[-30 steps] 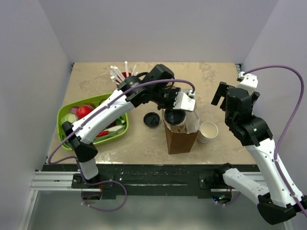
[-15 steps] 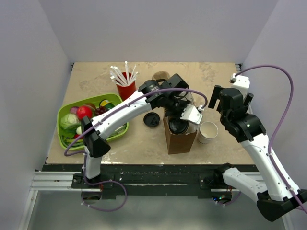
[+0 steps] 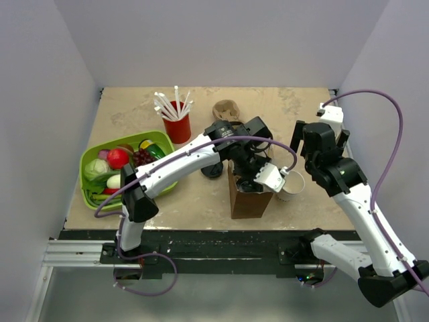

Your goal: Pack the takeout coffee

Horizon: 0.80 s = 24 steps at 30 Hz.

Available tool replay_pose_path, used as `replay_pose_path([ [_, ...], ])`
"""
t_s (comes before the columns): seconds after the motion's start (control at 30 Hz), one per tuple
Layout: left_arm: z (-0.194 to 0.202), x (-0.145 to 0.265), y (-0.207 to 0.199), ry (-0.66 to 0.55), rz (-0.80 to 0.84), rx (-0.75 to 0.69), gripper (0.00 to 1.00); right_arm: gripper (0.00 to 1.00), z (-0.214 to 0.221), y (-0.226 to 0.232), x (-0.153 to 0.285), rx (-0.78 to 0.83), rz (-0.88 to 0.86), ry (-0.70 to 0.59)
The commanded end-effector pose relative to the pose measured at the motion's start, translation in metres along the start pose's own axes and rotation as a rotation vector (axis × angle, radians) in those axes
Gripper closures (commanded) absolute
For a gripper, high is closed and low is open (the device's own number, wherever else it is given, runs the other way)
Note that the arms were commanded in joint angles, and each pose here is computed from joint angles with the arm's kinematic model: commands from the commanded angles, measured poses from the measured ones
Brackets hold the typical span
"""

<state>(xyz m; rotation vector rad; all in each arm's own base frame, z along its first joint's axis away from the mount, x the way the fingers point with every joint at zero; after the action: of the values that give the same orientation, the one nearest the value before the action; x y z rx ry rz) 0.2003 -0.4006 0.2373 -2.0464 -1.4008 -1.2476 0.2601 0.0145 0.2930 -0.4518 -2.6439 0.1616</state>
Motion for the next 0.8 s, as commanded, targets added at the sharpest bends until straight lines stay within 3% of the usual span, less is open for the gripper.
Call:
replay_pose_path([
  [0.0, -0.01, -0.002, -0.019, -0.003, 0.047, -0.048, 1.0, 0.02, -0.001, 0.001, -0.002, 0.005, 0.0, -0.008],
  [0.77, 0.003, -0.056, -0.042, 0.07, 0.144, -0.045, 1.0, 0.02, 0.004, 0.002, -0.002, 0.022, -0.015, -0.008],
])
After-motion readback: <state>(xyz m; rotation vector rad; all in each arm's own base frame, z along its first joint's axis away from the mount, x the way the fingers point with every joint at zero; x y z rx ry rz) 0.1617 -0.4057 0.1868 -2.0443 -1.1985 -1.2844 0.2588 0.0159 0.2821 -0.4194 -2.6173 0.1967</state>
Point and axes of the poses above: each gripper's point midway between its finger pads, its own x axis back along the fingers, its own y axis along the line the jaws close on, z = x × y, the point moved 2 cm from there along x, back along the fingers, and after that the axes turned 8 degrees about x, right-handed, at the moved point
